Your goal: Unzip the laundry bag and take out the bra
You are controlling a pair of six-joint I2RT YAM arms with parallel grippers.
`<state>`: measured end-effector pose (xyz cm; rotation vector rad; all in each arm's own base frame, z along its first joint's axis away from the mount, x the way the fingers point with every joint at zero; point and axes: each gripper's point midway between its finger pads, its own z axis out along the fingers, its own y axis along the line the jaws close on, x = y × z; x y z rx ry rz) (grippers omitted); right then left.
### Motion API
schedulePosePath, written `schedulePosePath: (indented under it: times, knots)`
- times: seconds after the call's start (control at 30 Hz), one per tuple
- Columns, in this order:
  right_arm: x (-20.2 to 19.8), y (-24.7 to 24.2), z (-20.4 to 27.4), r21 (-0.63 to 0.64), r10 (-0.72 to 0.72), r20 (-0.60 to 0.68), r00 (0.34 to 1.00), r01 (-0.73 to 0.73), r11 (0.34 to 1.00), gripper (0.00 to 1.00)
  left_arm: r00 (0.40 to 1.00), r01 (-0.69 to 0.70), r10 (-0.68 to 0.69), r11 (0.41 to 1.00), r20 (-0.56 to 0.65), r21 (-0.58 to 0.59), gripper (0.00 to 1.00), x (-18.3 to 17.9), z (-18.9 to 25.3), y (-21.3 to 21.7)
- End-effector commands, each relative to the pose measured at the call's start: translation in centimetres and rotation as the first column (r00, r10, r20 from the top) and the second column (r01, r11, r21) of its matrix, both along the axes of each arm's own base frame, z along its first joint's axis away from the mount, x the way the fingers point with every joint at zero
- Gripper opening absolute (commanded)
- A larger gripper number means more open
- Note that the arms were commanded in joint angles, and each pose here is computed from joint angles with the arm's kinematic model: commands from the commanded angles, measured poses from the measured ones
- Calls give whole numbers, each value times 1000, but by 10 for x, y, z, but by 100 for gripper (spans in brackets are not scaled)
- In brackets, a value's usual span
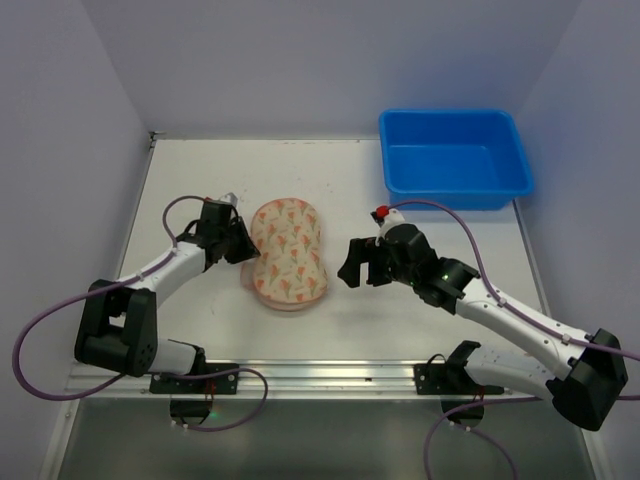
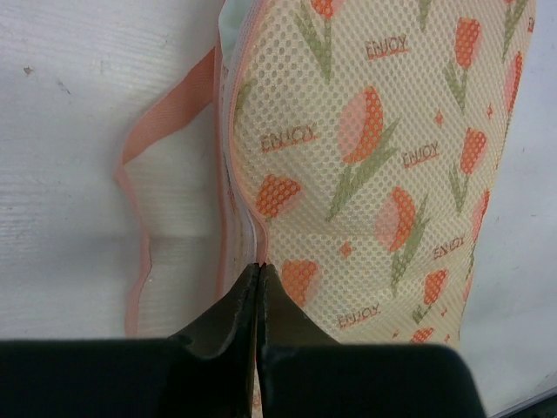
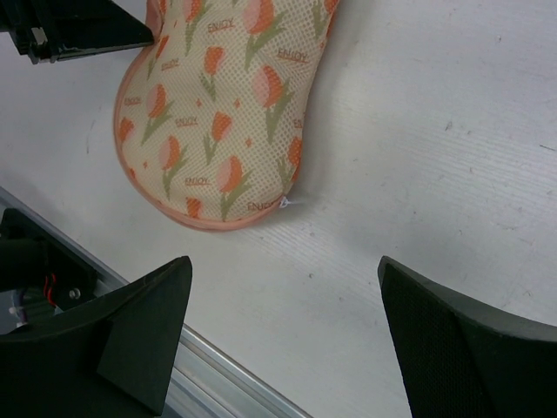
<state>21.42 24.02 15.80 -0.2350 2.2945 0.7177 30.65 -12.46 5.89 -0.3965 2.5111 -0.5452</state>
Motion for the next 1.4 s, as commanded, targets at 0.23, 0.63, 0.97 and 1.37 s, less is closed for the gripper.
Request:
schedulePosePath:
  times: [0.23,0.63,0.97,1.37]
  knots:
    - [4,-8,17,56,-48,70,996,44,997,89,994,46,-46,999,98,6,0,16,30,-15]
    - [3,-23,33,102,-108,126,986,95,990,88,949,184,-154,979,274,-89,0,39,114,-94]
    - [-2,-68,72,230,-281,275,919,221,948,89,870,446,-398,886,291,-123,14,39,114,-260]
    - [-2,-84,87,197,-284,371,884,224,954,96,840,397,-319,912,439,-98,96,43,192,-237]
